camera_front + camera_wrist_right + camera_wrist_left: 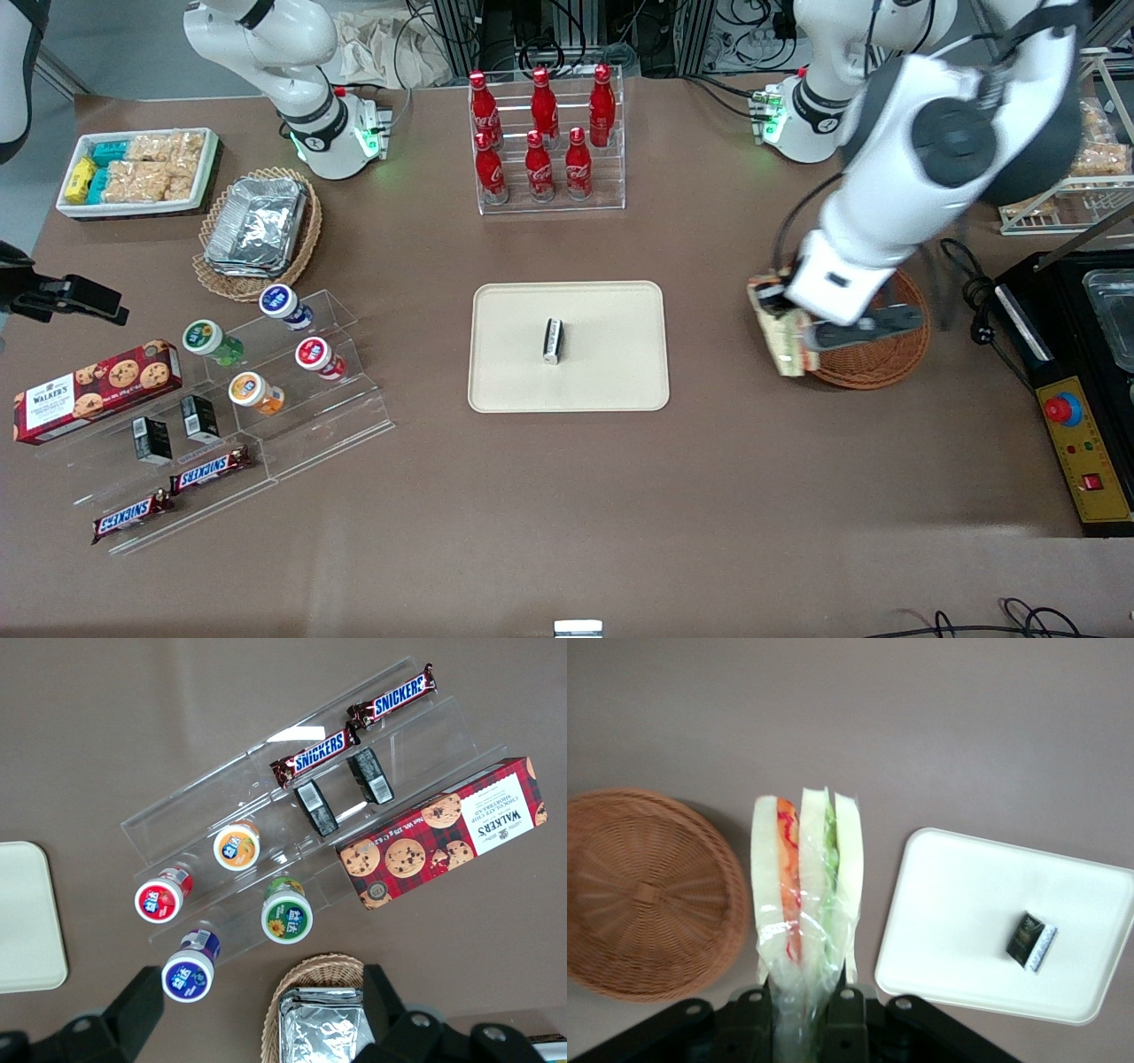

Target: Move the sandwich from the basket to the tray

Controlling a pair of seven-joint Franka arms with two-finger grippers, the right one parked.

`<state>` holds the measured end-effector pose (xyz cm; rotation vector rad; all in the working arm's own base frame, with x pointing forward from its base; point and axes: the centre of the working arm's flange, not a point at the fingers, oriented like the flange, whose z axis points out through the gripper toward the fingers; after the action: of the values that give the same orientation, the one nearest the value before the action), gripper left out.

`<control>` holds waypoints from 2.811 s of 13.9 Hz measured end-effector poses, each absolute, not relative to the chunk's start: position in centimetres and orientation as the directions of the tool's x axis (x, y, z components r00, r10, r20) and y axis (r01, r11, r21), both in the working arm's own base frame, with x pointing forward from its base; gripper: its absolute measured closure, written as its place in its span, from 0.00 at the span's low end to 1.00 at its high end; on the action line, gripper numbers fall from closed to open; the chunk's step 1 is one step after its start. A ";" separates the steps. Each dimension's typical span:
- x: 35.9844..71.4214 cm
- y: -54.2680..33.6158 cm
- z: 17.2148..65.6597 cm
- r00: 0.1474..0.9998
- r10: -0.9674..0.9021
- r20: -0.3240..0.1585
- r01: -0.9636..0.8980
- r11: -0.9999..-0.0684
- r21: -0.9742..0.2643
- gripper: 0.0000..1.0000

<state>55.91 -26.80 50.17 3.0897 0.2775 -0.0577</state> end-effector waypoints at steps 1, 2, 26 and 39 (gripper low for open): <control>55.3 -29.6 48.0 0.987 0.154 -0.049 0.155 -0.988 0.015 0.80; 54.9 -32.2 45.5 0.990 0.130 -0.051 0.130 -0.991 -0.006 0.80; 52.7 -41.6 24.9 0.998 0.037 -0.047 0.036 -0.999 -0.010 0.02; 56.5 -18.6 54.9 0.974 0.225 0.012 0.225 -0.974 -0.012 0.00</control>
<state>56.51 -18.58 54.94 3.1343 0.3570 0.0160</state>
